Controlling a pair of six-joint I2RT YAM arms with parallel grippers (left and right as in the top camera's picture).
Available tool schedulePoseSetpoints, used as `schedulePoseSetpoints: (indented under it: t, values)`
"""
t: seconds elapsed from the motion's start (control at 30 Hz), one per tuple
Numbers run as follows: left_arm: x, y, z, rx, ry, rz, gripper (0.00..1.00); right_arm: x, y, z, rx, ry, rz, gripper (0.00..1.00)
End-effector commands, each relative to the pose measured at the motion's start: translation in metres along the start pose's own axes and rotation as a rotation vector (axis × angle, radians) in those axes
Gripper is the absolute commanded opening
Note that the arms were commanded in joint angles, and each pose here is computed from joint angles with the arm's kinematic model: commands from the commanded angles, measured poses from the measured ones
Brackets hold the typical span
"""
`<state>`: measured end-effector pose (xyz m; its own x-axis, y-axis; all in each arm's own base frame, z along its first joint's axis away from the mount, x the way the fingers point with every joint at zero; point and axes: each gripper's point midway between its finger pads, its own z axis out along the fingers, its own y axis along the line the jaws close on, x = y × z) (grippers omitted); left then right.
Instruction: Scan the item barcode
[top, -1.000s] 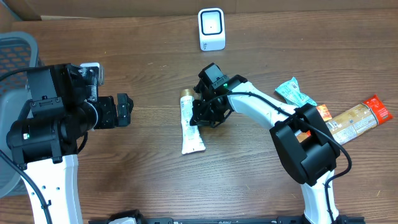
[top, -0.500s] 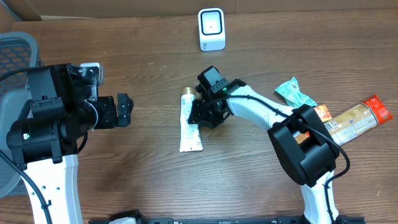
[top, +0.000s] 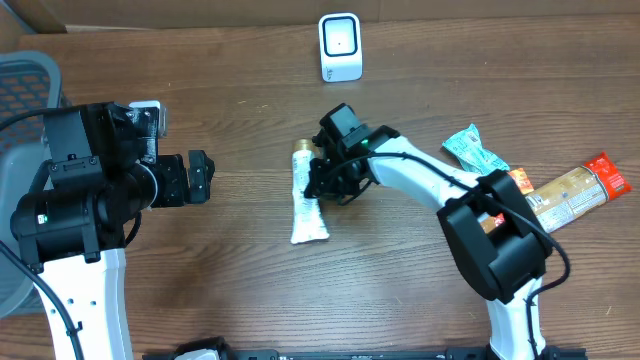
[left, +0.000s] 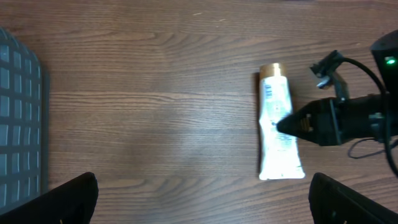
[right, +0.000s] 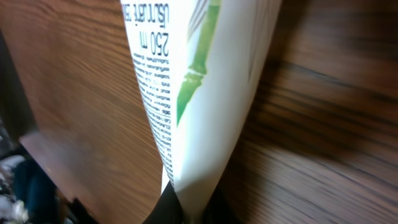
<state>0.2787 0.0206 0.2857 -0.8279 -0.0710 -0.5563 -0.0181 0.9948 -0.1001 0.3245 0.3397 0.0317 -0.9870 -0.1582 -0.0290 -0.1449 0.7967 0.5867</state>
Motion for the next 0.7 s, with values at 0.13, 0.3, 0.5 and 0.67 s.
schedulePoseSetpoints:
  t: [0.13,0.3,0.5,0.67]
  values:
    - [-0.005,-0.001,-0.003,0.007,-0.018,0.011,1.0,-0.012,0.049,-0.109,-0.148,-0.173,-0.319,0.04]
    - [-0.005,-0.001,-0.003,0.007,-0.018,0.011,0.99,-0.013,0.062,-0.167,-0.168,-0.287,-0.359,0.04]
    - [-0.005,-0.001,-0.003,0.007,-0.018,0.011,1.0,-0.005,0.064,-0.205,-0.161,-0.349,-0.389,0.04]
    - [-0.005,-0.001,-0.003,0.007,-0.018,0.011,1.0,0.001,0.062,-0.209,-0.152,-0.341,-0.396,0.04]
